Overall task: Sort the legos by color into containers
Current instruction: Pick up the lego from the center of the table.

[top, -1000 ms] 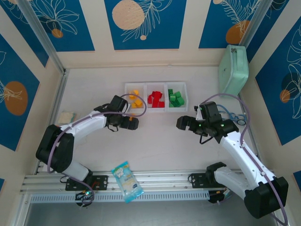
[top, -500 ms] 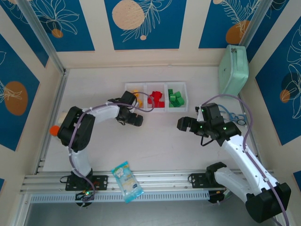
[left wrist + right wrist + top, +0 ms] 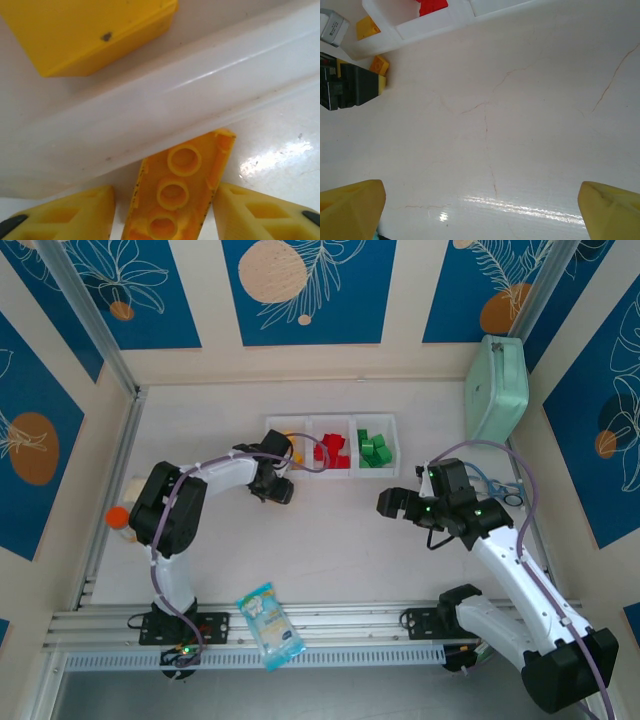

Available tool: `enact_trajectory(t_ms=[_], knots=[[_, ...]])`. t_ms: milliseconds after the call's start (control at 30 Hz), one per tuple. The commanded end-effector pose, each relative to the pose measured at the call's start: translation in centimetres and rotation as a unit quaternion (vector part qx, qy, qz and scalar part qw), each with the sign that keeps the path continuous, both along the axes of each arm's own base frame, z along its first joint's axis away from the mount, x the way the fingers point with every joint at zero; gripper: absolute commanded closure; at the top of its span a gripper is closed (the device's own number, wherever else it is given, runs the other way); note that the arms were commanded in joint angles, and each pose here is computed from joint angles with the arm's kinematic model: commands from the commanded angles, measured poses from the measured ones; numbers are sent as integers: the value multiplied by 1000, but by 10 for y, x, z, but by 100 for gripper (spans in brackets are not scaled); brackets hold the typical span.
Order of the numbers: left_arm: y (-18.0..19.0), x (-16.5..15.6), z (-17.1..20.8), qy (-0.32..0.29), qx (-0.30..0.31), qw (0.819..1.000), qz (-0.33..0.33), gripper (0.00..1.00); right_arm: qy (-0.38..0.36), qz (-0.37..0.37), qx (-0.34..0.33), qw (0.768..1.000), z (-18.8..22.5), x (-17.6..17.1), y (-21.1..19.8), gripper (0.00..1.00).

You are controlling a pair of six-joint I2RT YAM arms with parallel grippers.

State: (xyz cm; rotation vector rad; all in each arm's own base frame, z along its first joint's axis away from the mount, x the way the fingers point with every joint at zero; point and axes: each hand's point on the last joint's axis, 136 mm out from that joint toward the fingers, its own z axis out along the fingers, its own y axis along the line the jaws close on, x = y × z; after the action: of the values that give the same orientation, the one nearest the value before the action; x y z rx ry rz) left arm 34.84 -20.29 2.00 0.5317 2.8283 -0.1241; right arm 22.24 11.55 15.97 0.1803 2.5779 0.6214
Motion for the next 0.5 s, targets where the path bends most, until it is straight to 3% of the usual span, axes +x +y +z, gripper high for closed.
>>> enact_trajectory(t_ms=[0, 100, 267, 467], knots=[[-13, -5, -9, 7, -28, 1000, -1, 55, 9, 4, 6, 1000, -5, 0, 3, 1], [-5, -11, -8, 13, -6, 1000, 28, 63, 8, 4, 5, 1000, -4, 1, 4, 1], [-15, -27, 3, 0, 3, 1000, 17, 70, 4, 3, 8, 1000, -3, 3, 5, 1], [-24, -37, 29, -24, -13, 999, 22, 79, 7, 4, 9, 1000, -4, 4, 6, 1]])
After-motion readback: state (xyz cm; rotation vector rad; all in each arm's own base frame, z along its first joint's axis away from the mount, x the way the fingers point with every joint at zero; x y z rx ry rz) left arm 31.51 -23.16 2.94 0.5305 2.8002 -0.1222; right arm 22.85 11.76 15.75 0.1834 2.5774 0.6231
